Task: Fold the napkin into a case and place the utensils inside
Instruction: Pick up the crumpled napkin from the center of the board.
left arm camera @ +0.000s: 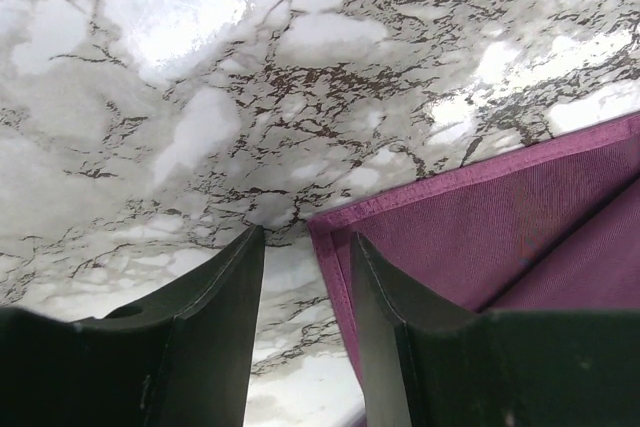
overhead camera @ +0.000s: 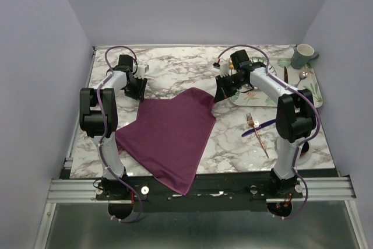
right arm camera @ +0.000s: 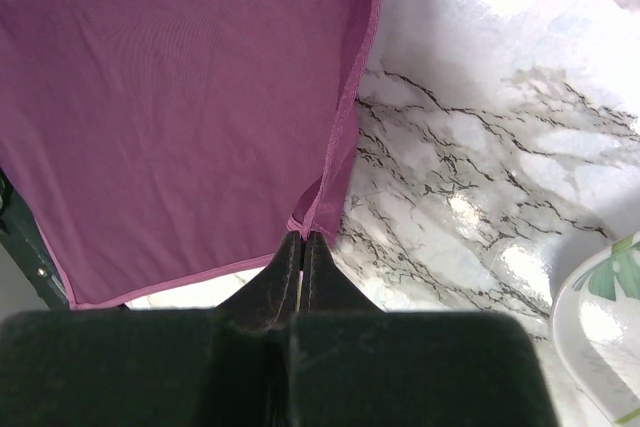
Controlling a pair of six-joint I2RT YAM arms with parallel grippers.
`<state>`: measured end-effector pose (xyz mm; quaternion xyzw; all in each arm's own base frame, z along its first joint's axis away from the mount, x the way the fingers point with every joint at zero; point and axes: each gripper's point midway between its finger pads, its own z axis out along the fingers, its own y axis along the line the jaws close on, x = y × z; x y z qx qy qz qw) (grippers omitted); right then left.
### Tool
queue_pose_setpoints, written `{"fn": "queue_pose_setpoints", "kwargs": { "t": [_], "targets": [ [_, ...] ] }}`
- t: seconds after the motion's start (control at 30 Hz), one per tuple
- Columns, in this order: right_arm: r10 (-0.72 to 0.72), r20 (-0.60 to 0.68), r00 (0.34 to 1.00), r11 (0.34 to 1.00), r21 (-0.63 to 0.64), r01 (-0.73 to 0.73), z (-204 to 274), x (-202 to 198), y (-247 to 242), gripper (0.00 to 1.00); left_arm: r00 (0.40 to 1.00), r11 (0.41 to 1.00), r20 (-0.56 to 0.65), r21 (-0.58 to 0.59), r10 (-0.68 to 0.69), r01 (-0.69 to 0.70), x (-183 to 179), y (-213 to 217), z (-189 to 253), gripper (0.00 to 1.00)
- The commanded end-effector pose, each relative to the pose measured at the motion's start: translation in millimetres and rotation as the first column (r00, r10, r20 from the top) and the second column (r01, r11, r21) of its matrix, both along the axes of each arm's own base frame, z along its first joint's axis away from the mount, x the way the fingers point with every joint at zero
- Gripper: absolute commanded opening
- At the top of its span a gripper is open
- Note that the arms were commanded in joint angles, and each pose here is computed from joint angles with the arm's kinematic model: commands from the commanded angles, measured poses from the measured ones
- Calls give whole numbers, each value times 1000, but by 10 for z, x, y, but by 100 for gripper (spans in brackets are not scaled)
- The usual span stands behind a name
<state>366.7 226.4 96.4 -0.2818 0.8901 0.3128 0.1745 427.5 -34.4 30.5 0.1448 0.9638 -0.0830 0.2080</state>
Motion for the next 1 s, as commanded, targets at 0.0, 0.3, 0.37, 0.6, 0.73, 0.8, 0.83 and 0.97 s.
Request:
{"fn": "queue_pose_setpoints", "kwargs": {
  "t": [0.0, 0.3, 0.37, 0.6, 0.73, 0.8, 0.83, 0.97],
  "targets": [
    [11, -15, 1000, 1000, -3, -11, 4, -67, 9, 1, 1000, 1000, -10, 2, 16, -16, -14, -54, -131, 48],
    [13, -16, 1000, 1000, -15, -13, -4, -60, -6, 1, 998, 996, -57, 83, -17, 21, -279, -153, -376, 40],
    [15, -12, 1000, 1000, -19, -15, 0, -55, -10, 1, 997, 995, -74, 98, -8, 15, -348, -121, -428, 35],
    [16, -11, 1000, 1000, -17, -16, 7, -38, -2, 1, 996, 995, -83, 91, -22, 29, -401, -137, -448, 19],
    [19, -1, 1000, 1000, -10, -19, 30, 6, 20, 1, 994, 998, -104, 63, -22, 28, -384, -151, -408, 0],
    [24, 14, 1000, 1000, -9, -24, 79, 63, 35, 1, 998, 999, -60, 46, 6, -3, -287, -86, -271, 0],
    [25, 25, 999, 1000, -11, -25, 112, 86, 34, 1, 999, 999, -39, 42, 21, -19, -246, -54, -201, 0],
    [42, 141, 989, 998, -54, -35, 320, 277, -18, 1, 993, 998, 104, 24, 60, -63, -17, 97, 284, 0]
  ]
}}
